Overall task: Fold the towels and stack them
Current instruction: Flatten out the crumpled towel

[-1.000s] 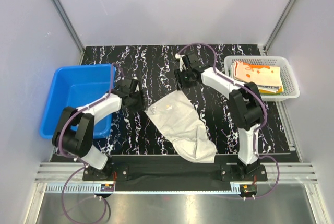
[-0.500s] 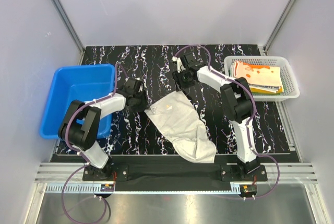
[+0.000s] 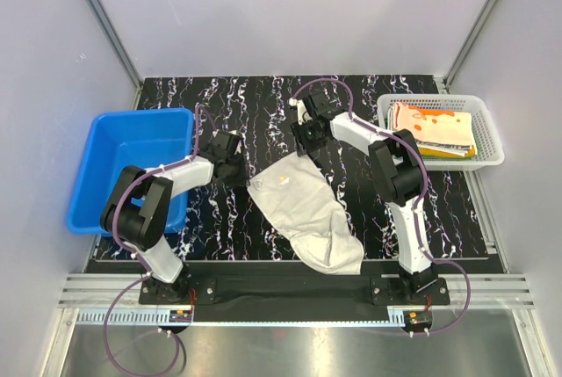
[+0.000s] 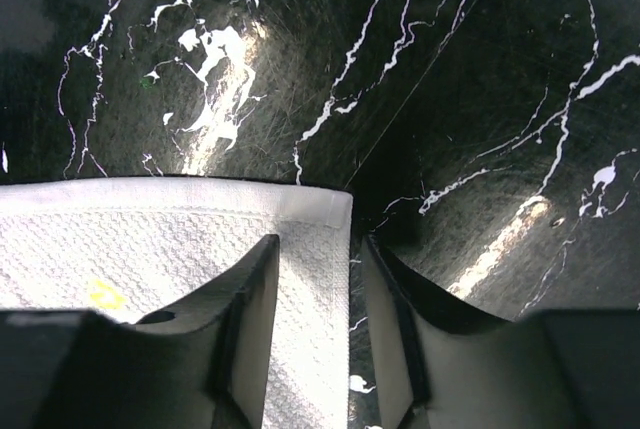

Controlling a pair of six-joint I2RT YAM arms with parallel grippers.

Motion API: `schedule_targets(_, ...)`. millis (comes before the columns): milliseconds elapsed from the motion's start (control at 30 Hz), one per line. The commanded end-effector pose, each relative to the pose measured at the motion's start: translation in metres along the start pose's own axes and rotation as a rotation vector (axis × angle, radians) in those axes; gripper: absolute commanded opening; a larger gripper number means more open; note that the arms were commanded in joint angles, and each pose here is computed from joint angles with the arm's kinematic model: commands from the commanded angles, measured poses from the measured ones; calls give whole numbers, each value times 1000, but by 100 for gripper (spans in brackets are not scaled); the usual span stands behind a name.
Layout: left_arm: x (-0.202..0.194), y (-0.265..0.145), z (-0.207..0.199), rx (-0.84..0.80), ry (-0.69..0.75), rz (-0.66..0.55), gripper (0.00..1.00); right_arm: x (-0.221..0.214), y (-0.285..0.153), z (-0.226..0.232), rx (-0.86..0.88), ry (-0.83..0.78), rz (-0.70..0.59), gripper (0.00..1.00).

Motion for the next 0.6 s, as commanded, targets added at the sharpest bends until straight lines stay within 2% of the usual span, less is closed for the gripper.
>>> schedule_targets(0, -3, 7, 2, 18, 22, 29, 0, -8, 7, 1, 29, 4, 24, 43)
schedule_targets(367, -1, 7, -4, -7, 27, 40, 0, -8, 14, 6, 75, 34, 26, 32)
schedule_targets(433, 0, 7, -4, -9, 30, 39, 0, -9, 13, 3, 50, 35, 29, 14)
schedule_targets(467, 0, 7, -4, -10, 34, 41, 0, -9, 12, 2, 33, 35, 27, 8)
schedule_targets(533, 4, 6, -7, -32, 59, 31, 0, -4, 0, 0, -5, 31, 7, 0)
schedule_targets(567, 10, 3, -13, -56, 74, 15, 0, -1, -6, 0, -18, 31, -2, 0)
Point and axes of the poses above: each gripper's point midway between its finger pads, its own y axis out along the fingers, its own z axis along the line the jaws close on, x = y × z, the point moved 7 cm from there along -y, back along the fingers, and after that the axes turned 2 degrees about y, right-handed, at the moved point
